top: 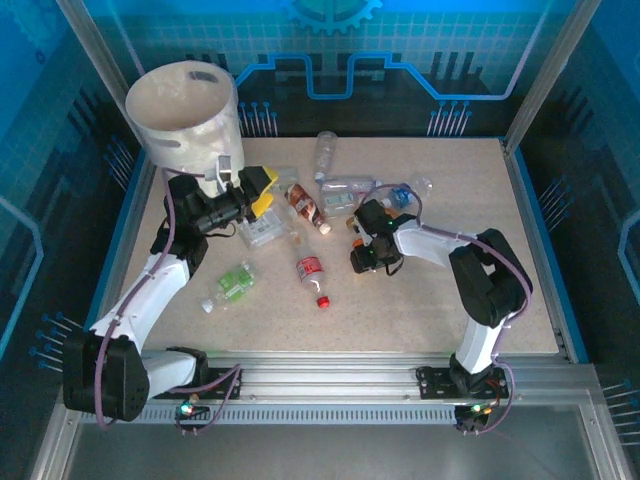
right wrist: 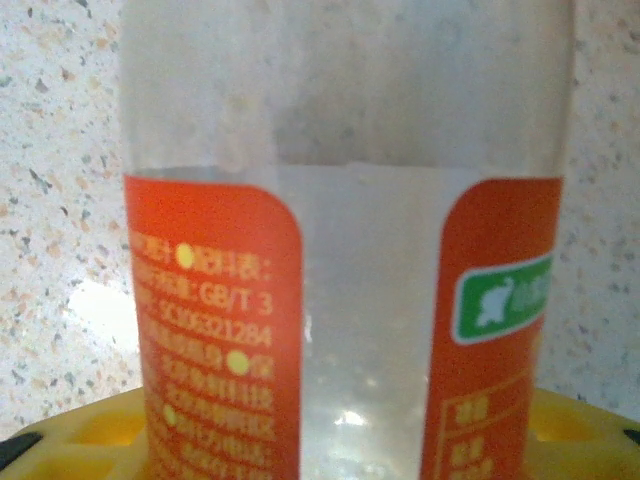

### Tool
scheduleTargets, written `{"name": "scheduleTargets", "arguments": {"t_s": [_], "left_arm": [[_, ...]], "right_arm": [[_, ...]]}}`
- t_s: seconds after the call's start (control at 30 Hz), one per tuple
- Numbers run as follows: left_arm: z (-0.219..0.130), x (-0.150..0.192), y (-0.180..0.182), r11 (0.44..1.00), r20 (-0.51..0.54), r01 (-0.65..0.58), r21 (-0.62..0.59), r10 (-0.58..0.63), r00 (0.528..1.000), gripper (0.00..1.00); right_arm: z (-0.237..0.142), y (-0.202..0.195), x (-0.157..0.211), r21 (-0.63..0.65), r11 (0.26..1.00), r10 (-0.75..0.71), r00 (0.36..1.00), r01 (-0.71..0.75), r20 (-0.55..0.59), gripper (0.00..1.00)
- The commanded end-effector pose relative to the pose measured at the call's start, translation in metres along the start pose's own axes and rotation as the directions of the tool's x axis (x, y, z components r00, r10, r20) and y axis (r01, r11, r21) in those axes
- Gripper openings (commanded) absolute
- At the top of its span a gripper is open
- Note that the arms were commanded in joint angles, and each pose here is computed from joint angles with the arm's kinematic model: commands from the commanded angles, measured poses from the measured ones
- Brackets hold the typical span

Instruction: Put the plastic bottles in the bin

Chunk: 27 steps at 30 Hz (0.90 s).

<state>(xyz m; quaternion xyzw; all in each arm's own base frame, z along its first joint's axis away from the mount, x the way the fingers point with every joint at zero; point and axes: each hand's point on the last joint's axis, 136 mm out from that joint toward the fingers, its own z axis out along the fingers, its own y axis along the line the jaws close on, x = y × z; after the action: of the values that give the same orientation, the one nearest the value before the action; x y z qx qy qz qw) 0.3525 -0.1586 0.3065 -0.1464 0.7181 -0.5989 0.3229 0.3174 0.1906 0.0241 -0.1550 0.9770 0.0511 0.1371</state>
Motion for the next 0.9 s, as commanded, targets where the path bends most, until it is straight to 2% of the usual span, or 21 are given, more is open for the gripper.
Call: {"name": "scheduleTargets", "arguments": {"t_s": [0.0, 0.27, 0.53, 0.87], "left_arm": [[0.0, 0.008, -0.003, 0.999, -0.02, -0.045, 0.007, 0.045, 0.999, 0.99], [0.011, 0.021, 0.025, 0.99, -0.054, 0.005, -0.143, -0.013, 0.998, 0.99], [0.038, 0.054, 0.02, 0.972, -0.169, -0.15, -0.18, 0.119, 0.978, 0.99], [0.074, 0.079, 0.0, 0.98, -0.232, -0.189, -0.057, 0.171, 0.958, 0.99]], "right_arm": [[-0.018, 0.007, -0.005, -0.028, 0.999, 0.02, 0.997, -0.018, 0.07, 0.52], [-0.066, 0.028, -0.013, -0.176, 0.984, 0.061, 0.98, -0.027, 0.191, 0.43], [-0.124, 0.063, -0.021, -0.397, 0.918, 0.122, 0.951, 0.001, 0.283, 0.41], [-0.183, 0.106, -0.03, -0.565, 0.815, 0.13, 0.911, 0.126, 0.391, 0.39]]}}
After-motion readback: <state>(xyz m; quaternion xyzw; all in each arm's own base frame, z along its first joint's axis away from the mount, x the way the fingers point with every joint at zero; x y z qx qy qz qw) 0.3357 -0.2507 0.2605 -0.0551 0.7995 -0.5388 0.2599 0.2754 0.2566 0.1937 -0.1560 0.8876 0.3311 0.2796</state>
